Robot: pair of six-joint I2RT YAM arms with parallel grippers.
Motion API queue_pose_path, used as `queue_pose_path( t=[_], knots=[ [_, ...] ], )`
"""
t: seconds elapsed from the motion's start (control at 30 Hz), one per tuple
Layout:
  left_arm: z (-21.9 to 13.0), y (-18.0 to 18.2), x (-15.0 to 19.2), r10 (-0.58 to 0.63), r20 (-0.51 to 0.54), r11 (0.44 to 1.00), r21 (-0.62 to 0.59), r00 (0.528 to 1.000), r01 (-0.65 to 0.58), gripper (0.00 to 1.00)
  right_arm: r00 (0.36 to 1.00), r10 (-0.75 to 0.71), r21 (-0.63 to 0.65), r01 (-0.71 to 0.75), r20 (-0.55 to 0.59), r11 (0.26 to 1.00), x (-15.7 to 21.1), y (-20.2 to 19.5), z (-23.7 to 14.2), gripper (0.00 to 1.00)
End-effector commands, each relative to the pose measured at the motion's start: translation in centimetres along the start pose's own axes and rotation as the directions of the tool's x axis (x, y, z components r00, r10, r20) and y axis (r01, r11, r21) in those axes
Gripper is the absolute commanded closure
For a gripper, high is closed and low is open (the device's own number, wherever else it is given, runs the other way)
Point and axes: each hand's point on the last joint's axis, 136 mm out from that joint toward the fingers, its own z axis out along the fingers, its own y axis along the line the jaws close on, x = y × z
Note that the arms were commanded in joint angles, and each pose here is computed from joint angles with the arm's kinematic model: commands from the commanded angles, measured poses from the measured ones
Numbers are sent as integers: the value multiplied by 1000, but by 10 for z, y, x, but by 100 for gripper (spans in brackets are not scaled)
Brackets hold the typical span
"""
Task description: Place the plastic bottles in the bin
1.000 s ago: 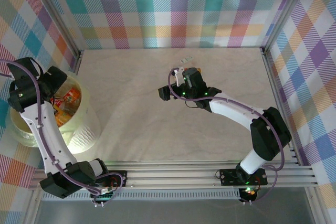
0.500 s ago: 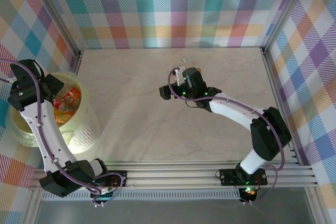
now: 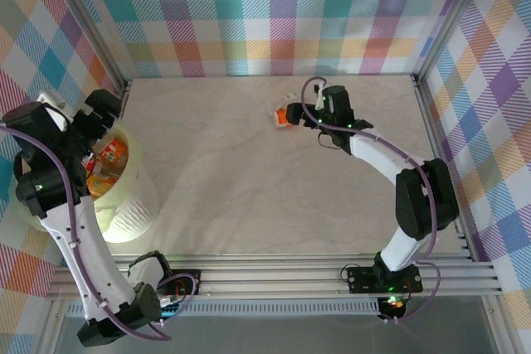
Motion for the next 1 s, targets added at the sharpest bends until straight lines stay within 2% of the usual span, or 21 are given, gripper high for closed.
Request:
queue_pose_path(
  t=[0.0, 0.13, 0.3, 0.4, 0.5, 0.63, 0.97],
  knots=[
    [3, -49, 11, 22, -48, 971, 240, 999, -10, 0, 998, 60, 7, -60, -33, 998, -6, -15, 11, 0],
    [6, -78, 34, 78, -85, 939, 341, 993, -45, 0, 978, 206, 129, -200, -34, 971, -6, -46, 24, 0],
    [30, -111, 76, 148, -171, 888, 456, 974, -55, 0, 916, 389, 148, -374, -92, 915, 4, -45, 52, 0],
    [52, -123, 101, 186, -231, 880, 471, 955, -58, 0, 892, 449, 252, -423, -49, 870, 9, -54, 68, 0],
    [73, -126, 121, 216, -270, 892, 446, 938, -77, 0, 883, 470, 387, -435, 5, 813, 15, -68, 79, 0],
    [93, -122, 138, 245, -316, 909, 404, 917, -104, 0, 883, 470, 525, -400, 0, 751, 25, -77, 92, 0],
    [110, -107, 149, 266, -346, 930, 338, 900, -145, 0, 893, 448, 598, -344, -29, 724, 49, -75, 115, 0]
  ],
)
